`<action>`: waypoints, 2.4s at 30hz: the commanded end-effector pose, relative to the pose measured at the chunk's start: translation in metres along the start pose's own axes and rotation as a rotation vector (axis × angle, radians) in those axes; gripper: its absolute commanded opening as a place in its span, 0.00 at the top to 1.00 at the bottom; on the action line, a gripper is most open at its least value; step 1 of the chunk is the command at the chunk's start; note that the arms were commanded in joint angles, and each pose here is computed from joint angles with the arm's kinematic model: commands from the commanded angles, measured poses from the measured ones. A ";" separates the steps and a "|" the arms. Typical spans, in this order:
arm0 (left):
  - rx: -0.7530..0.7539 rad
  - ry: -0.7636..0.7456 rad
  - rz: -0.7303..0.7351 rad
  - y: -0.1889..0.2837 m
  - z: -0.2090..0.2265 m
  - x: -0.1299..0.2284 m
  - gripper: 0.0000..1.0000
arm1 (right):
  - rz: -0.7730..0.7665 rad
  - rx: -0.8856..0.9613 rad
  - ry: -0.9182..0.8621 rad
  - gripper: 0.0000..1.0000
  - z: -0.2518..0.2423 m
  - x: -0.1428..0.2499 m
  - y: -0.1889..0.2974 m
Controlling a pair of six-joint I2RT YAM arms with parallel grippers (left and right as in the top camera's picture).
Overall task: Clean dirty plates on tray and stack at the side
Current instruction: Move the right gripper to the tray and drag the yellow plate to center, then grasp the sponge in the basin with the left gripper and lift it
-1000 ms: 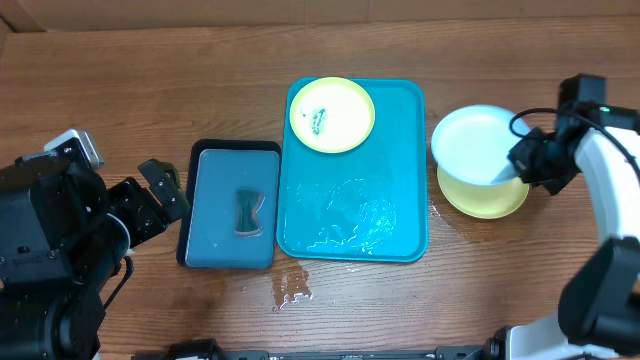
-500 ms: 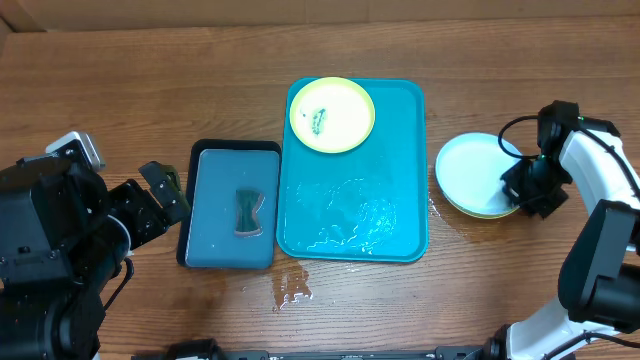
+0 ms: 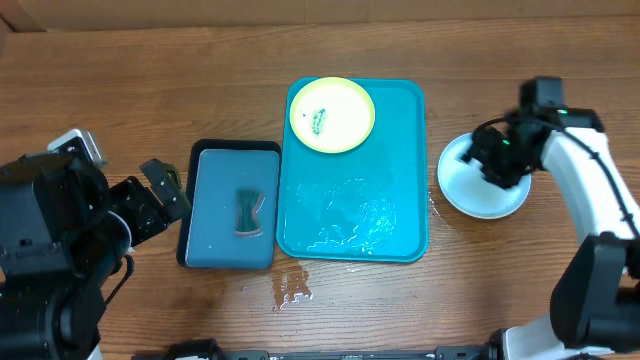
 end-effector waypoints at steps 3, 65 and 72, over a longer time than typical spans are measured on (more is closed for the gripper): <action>-0.010 -0.015 0.010 -0.004 -0.001 -0.004 0.00 | -0.120 -0.186 0.382 0.43 0.098 0.004 -0.010; -0.027 -0.204 0.407 -0.073 0.006 0.044 0.05 | -0.020 0.056 0.233 0.91 0.067 0.093 -0.085; -0.049 -0.238 0.505 -0.120 0.013 0.071 0.08 | -0.015 0.069 0.305 0.67 0.068 0.088 -0.069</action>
Point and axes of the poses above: each gripper's point midway between its finger pads, its own y axis back along the fingers, its own z axis along the line the jaws close on, x = y × z, the point moved 6 cm from there along y, back along the fingers, and after that the axes turned 6 degrees about y, right-handed, at the moved point
